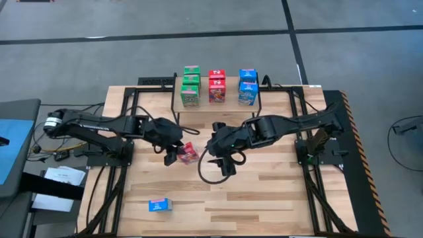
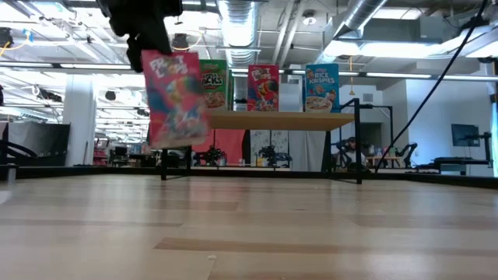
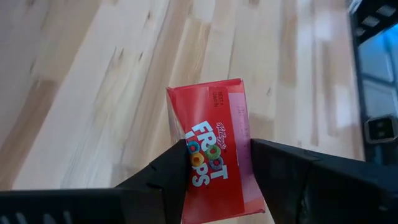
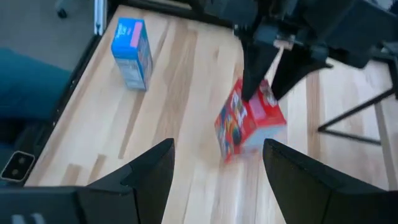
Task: Stack cereal on shelf
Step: Put the red cereal box on the shelf aligned with the other red cereal boxes
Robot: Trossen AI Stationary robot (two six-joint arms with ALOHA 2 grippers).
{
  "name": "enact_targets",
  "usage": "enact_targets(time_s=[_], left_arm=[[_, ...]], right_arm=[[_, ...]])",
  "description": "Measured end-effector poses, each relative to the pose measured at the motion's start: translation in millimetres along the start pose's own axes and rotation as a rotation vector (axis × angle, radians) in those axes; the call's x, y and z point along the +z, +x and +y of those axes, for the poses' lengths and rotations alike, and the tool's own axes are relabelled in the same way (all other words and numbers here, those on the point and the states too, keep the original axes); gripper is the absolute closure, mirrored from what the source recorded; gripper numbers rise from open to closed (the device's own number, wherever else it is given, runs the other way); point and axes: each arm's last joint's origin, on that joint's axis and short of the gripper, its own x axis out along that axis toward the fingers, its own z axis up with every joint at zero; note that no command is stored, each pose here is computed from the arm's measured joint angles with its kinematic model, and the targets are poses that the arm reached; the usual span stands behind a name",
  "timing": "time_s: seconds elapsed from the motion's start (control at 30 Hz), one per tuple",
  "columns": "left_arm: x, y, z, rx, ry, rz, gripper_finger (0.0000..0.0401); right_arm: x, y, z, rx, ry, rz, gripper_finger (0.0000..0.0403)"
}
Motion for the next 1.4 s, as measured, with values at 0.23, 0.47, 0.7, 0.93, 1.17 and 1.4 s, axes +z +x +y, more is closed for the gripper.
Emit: enact_targets(time_s=[0.23, 0.47, 0.7, 0.93, 1.17, 1.4], left_arm=[[-6.5, 7.8, -3.1, 0.031, 0.018, 0.058, 0.0250], [-11.0, 9.2, -12.9, 0.050, 0.059, 0.058, 0.0250], [-14.7, 17.1, -20.1, 0.049, 0.081, 0.075, 0.0250], [-16.7, 29.2, -26.7, 0.035, 0.102, 0.083, 0.0250], [-21.1, 44.3, -34.3, 0.019, 0.148, 0.102, 0.0250], [-25.3, 53.7, -39.7, 0.012, 0.153, 0.118, 0.0250]], right_arm=[[-8.6, 3.5, 2.1, 0.006, 0.020, 0.067, 0.0132], [-22.7, 11.8, 13.3, 0.024, 0.040, 0.150, 0.0132], [-41.7, 29.4, 22.8, 0.031, 0.079, 0.203, 0.0132], [-54.0, 52.3, 23.3, 0.013, 0.087, 0.163, 0.0132], [-52.0, 60.9, 16.9, -0.030, 0.098, 0.108, 0.0132], [-55.5, 73.7, 12.8, -0.042, 0.103, 0.121, 0.0132]])
